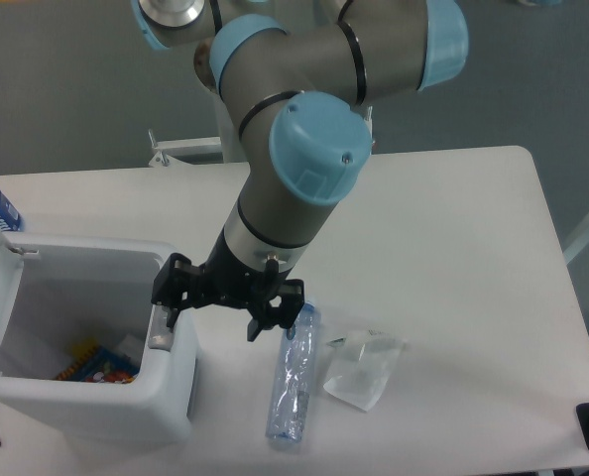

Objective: Open the trash can

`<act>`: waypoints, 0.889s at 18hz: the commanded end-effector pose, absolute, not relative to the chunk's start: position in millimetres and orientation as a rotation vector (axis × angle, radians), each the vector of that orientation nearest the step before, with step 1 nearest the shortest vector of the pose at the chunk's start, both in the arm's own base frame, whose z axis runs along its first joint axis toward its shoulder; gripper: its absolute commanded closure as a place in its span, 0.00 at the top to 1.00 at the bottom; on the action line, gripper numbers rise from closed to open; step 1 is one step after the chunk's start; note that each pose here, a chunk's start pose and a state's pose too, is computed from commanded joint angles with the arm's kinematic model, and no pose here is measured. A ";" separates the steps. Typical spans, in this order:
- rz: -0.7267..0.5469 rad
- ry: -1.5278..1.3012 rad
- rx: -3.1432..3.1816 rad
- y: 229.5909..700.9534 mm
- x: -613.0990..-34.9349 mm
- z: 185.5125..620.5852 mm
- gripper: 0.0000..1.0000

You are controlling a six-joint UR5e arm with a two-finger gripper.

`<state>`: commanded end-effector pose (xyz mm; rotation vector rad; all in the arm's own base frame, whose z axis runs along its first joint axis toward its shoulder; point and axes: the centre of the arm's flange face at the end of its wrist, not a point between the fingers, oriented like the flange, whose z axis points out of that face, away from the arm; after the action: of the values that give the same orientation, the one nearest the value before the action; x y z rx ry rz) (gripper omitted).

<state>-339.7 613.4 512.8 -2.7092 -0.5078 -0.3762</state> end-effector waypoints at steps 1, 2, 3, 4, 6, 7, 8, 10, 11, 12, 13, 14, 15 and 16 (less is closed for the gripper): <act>-0.340 -0.527 -2.697 605.0 -351.8 518.0 1.00; -0.307 -0.543 -2.692 598.4 -361.9 520.2 1.00; -0.276 -0.518 -2.708 596.1 -365.3 518.3 1.00; -0.237 -0.464 -2.742 592.9 -369.0 511.3 1.00; -0.147 -0.364 -2.836 581.3 -380.9 491.4 1.00; -0.112 -0.332 -2.885 572.9 -390.2 478.4 1.00; -0.088 -0.298 -2.922 566.4 -398.2 467.4 1.00; -0.080 -0.250 -2.961 542.8 -426.3 449.7 1.00; -0.076 -0.222 -2.969 531.5 -440.8 445.3 1.00; -0.067 -0.207 -2.984 517.9 -455.7 440.3 1.00; -0.057 -0.189 -3.003 497.4 -473.8 432.7 1.00; -0.056 -0.138 -3.012 481.7 -489.9 428.7 1.00; -0.052 -0.062 -3.016 468.6 -504.1 425.6 1.00; -0.039 0.001 -3.014 458.8 -520.4 416.6 1.00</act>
<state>-520.4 458.8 416.6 -3.0135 0.0008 -0.0395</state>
